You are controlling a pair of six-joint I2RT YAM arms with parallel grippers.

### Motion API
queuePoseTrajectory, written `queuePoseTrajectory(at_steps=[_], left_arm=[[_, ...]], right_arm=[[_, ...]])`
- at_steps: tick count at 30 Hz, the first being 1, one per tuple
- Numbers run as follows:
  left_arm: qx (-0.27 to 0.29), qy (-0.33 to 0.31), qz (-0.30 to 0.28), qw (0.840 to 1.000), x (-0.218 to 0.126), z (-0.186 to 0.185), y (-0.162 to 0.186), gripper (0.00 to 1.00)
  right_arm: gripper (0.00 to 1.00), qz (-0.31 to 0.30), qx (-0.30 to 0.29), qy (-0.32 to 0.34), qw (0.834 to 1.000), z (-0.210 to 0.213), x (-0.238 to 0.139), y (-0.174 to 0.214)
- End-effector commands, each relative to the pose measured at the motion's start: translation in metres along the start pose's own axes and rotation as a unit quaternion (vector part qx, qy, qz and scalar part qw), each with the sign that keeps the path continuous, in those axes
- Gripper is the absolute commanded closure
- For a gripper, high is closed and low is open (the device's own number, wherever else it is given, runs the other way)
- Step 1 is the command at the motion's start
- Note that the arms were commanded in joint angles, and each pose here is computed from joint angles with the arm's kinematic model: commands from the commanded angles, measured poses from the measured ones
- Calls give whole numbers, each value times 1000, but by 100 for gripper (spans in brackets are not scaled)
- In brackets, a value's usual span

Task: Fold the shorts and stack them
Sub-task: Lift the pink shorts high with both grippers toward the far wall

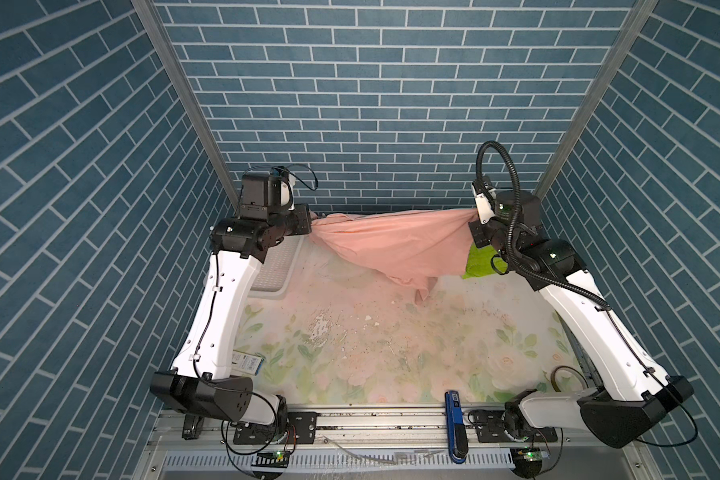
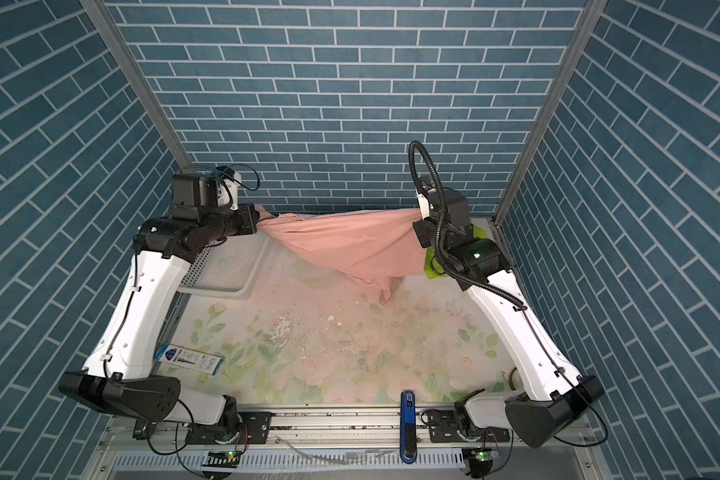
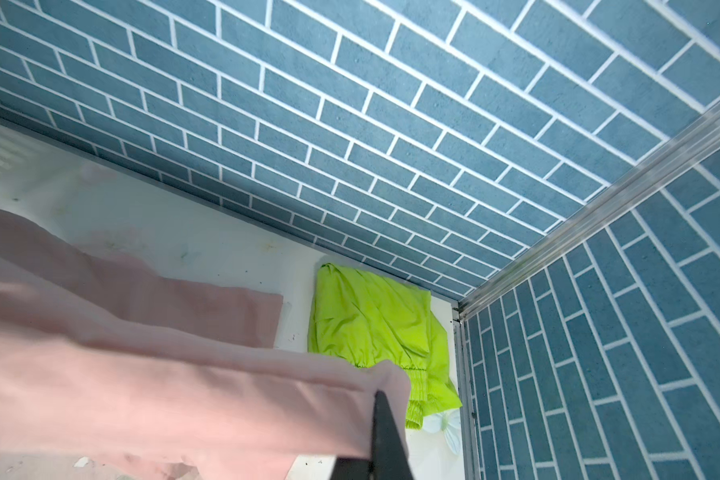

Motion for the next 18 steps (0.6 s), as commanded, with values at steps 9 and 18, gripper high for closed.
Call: queuePoseTrajectory(at_steps=[9, 18], left_arm=[[-32, 9, 59, 998, -99, -6, 54, 100], [-31, 15, 146, 989, -41, -12, 92, 100]], right_arm=[[100, 16, 123, -154, 980, 10, -121, 50], [100, 157, 82, -126, 976, 34, -47, 83]])
Point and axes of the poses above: each gripper's point midway between its finger pads, its own x axis out along the fingers, its own z axis along the line the jaws close on, y = z × x, the point moved 2 cm from there along -x, back along the fingers, and after that the axes turned 2 degrees about -x, right-handed, at the moved point
